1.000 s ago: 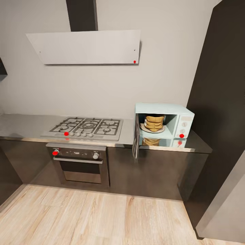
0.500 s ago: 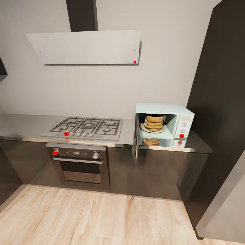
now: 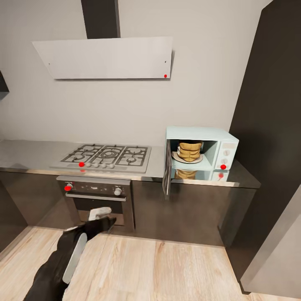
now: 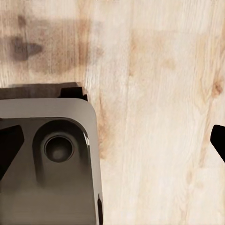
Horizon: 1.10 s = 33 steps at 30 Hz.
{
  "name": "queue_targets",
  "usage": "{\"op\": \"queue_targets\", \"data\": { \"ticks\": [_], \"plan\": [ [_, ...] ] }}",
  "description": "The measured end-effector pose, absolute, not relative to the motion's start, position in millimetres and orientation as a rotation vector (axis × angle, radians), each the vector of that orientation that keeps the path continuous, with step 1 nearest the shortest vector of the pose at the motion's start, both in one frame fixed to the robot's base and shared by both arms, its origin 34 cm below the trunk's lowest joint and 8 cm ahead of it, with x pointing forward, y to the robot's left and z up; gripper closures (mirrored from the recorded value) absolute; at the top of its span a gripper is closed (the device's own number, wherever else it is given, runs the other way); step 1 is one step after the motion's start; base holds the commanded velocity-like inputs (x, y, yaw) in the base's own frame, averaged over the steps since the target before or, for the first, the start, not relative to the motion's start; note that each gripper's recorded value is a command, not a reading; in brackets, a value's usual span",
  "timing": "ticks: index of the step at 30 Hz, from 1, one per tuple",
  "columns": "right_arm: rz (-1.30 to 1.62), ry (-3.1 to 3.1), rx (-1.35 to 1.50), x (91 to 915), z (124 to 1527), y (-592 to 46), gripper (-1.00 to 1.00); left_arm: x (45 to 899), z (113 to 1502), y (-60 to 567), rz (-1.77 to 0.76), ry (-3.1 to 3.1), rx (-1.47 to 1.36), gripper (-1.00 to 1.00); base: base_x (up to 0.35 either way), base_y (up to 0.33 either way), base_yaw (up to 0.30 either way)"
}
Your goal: In the kitchen, take the popcorn bag from the countertop, put it into the microwave, and heat it until the popcorn is cooked so the cooked popcorn ends up inside the bag.
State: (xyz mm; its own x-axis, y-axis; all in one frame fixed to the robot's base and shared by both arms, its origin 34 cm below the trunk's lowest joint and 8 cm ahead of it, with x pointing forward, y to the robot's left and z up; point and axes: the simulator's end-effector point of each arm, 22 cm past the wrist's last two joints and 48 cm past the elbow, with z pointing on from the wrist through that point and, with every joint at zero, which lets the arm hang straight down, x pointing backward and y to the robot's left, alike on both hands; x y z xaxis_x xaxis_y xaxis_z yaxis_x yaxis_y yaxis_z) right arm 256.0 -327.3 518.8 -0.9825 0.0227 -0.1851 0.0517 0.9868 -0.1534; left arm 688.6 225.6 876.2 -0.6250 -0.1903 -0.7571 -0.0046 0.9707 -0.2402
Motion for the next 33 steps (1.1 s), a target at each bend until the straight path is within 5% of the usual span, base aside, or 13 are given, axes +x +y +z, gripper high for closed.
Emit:
{"op": "queue_targets", "data": {
  "ticks": [7,23,33],
  "plan": [
    [-0.235,2.955,0.056,255,518,-327,-1.0,759,993,190,-0.343,2.022,-0.098,-1.0,0.0,0.0,0.0],
    [-0.243,2.95,0.126,254,519,-330,-1.0,764,1018,164,-0.374,1.948,-0.077,-1.0,0.0,0.0,-0.036],
    [-0.248,2.947,0.14,256,520,-331,-1.0,763,1021,170,-0.164,1.954,-0.071,-1.0,0.0,0.0,-0.155]
  ]
}}
